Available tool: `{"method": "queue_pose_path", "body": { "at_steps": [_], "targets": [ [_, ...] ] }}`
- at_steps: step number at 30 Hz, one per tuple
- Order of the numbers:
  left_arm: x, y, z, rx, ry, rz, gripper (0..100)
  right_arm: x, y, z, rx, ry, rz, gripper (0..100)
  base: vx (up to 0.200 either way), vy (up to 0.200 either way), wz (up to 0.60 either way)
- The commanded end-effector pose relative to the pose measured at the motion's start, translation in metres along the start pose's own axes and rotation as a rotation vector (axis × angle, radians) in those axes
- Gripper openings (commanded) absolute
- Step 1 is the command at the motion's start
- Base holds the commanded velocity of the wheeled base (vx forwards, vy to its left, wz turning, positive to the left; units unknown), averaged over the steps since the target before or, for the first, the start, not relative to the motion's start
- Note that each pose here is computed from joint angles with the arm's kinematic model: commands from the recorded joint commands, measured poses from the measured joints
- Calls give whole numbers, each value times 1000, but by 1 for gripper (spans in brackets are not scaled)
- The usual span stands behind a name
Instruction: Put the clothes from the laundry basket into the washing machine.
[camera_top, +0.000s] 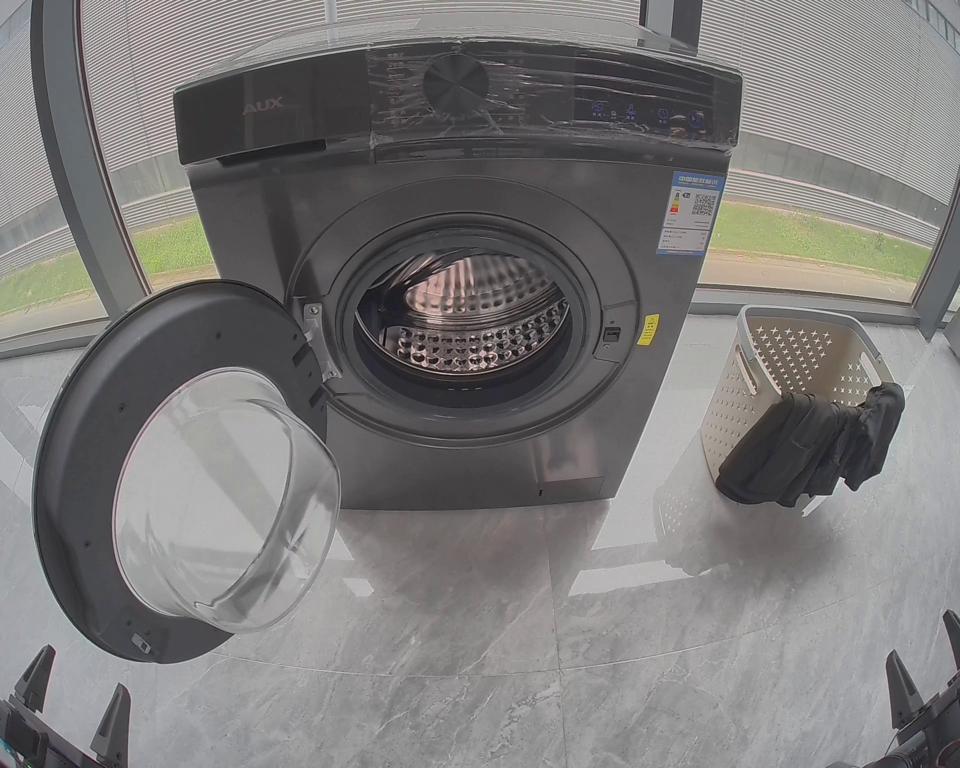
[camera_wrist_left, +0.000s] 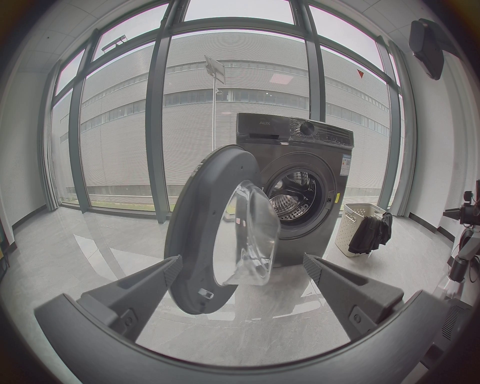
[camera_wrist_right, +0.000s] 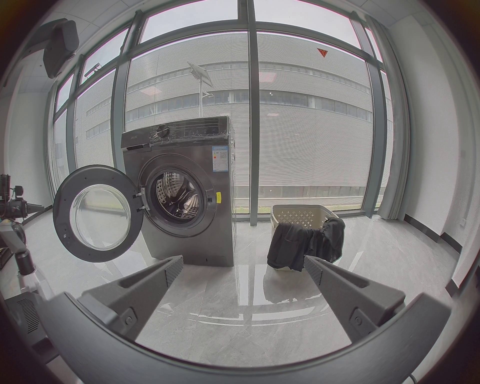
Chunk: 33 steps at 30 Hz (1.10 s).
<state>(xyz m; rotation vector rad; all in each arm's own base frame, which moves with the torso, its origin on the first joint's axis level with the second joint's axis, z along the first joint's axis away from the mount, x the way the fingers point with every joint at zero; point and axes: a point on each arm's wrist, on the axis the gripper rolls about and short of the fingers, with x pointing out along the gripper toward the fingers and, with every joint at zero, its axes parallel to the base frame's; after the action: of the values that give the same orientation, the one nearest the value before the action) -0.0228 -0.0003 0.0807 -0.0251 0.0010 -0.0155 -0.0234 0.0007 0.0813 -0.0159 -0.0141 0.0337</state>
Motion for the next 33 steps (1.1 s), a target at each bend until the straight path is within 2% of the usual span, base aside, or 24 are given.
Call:
{"method": "queue_pose_path", "body": {
  "at_steps": [1, 17, 26, 33],
  "targets": [
    [0, 0, -5, -6, 1, 0, 100, 1, 0, -5, 1, 11, 2, 100, 0, -200, 0],
    [0, 0, -5, -9, 1, 2, 100, 1, 0, -5, 1, 9, 0, 100, 0, -200, 0],
    [0, 0, -5, -10, 1, 2, 100, 1, 0, -5, 2, 11, 0, 100, 0, 0, 0],
    [0, 0, -5, -12, 1, 5, 100, 1, 0, -5, 2, 11, 0, 100, 200, 0, 0]
  ]
}}
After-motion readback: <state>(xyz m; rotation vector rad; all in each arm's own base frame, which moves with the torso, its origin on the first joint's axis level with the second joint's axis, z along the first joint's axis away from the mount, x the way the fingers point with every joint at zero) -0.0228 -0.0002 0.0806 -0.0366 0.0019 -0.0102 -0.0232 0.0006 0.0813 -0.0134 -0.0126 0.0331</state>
